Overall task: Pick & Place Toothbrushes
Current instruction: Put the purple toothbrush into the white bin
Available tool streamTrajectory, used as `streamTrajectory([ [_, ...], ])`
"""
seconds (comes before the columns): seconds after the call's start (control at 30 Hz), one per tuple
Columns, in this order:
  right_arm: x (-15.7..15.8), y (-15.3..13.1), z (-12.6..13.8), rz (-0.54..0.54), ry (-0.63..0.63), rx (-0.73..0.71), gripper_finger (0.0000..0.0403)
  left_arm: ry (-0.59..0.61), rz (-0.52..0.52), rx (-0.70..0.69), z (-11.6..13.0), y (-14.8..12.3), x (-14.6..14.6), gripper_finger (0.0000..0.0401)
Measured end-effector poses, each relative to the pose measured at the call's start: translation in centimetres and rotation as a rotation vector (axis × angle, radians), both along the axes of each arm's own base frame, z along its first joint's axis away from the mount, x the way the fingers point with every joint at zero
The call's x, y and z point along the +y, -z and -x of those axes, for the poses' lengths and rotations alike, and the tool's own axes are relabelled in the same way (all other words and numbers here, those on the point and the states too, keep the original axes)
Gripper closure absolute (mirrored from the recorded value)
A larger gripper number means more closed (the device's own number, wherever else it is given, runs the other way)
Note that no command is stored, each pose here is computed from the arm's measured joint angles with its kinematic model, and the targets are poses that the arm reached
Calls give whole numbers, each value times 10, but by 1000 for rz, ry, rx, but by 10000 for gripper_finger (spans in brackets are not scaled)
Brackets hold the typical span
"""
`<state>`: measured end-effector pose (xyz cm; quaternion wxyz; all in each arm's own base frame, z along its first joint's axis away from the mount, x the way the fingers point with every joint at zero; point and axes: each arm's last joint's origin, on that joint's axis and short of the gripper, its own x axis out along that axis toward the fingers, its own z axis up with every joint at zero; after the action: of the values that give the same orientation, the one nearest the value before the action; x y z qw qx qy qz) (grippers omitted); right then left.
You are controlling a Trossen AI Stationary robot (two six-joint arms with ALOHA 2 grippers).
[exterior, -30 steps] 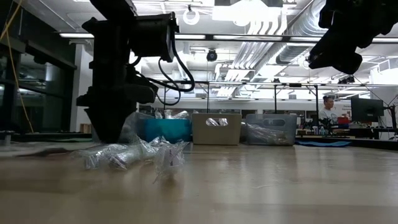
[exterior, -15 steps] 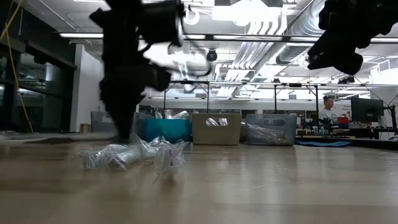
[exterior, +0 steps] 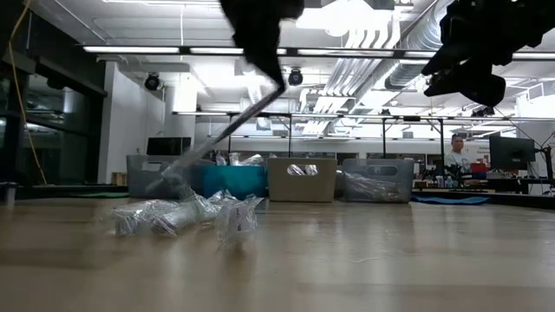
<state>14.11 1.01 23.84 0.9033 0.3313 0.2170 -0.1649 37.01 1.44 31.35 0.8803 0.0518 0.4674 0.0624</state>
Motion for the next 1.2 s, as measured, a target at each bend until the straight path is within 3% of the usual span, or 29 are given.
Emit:
streamTrajectory([
  [0.3, 1, -4, -11, -29, 46, -76, 229, 137, -128, -268, -8, -67, 37, 400],
  [0.5, 0, -2, -13, -32, 82, -72, 229, 164, -77, -446, -11, -80, 70, 400],
  [0.77, -1, -6, -15, -12, 129, -116, 229, 212, -41, -577, -12, -88, 92, 401],
  [0.97, -2, -18, -27, 137, 123, -233, 229, 242, -44, -646, -14, -94, 93, 401],
  [1.2, -2, -28, -44, 461, 120, -291, 229, 253, -20, -673, -14, -96, 93, 401],
])
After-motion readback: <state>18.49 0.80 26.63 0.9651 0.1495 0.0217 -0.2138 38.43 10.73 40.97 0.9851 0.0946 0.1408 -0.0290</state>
